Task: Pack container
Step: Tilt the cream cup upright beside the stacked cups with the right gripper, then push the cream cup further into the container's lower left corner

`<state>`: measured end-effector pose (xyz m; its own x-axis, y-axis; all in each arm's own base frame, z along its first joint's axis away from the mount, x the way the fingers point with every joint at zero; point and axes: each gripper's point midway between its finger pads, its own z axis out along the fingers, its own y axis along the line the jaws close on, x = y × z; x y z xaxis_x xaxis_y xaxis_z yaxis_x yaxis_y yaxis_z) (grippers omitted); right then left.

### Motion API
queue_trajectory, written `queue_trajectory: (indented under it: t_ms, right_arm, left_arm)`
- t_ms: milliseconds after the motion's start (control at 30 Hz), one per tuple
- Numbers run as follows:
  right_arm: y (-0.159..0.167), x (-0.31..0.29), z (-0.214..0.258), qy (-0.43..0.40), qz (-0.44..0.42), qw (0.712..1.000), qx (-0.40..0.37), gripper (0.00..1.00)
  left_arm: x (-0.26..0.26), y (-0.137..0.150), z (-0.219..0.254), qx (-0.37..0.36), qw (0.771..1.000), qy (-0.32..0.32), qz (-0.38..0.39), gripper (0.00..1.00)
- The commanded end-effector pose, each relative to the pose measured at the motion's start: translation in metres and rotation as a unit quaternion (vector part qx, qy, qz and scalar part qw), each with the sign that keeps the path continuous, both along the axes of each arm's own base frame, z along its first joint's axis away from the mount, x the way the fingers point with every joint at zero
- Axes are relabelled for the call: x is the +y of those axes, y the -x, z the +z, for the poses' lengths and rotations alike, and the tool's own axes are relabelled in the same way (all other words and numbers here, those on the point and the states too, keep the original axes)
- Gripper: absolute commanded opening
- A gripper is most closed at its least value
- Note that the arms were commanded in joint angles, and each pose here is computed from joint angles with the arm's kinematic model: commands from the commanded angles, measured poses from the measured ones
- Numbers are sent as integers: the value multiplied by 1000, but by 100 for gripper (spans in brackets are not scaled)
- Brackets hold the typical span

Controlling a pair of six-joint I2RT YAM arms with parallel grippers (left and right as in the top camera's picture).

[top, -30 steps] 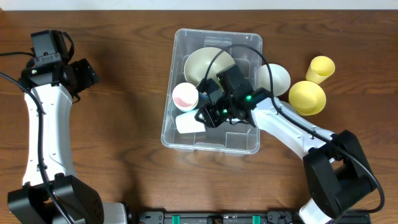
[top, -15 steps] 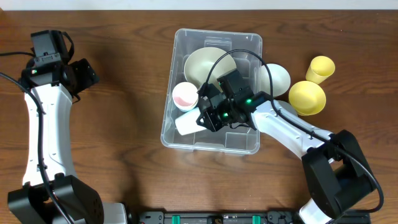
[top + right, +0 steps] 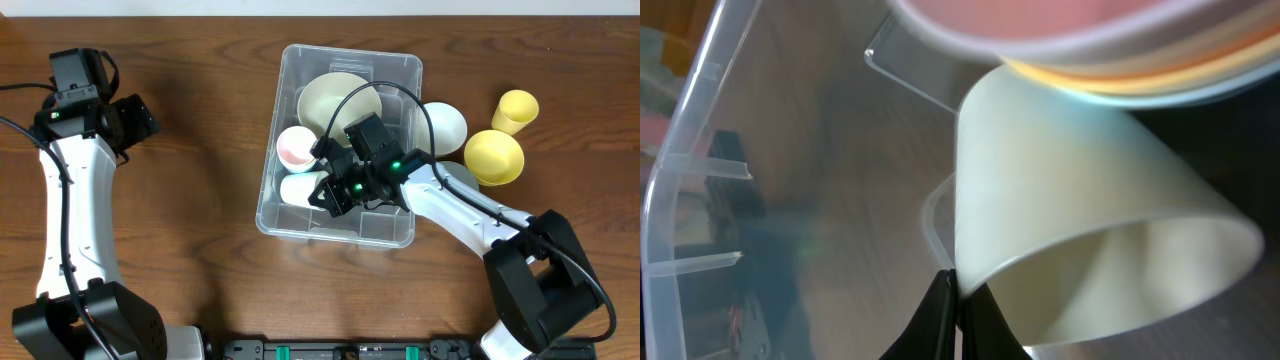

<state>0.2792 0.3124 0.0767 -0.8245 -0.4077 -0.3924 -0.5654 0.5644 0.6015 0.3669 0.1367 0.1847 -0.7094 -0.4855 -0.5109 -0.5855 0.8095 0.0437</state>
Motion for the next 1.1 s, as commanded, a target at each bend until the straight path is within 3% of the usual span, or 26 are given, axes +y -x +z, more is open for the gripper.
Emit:
queue_trajectory:
  t_ms: [0, 400, 667, 1067]
  right_arm:
    - [-3, -6, -8, 22, -15, 1000, -2, 1]
    - [-5, -35, 24, 89, -56, 993, -53, 1]
    - [7, -38, 48, 165, -38, 982, -80, 1]
    - [17, -26, 49, 200, -10, 973, -116, 1]
  left_arm:
    - [4, -2, 18, -20, 1000, -13, 0, 98]
    - [4, -2, 18, -20, 1000, -13, 0, 98]
    - [4, -2, 18, -20, 1000, -13, 0, 98]
    - [4, -2, 18, -20, 1000, -13, 0, 98]
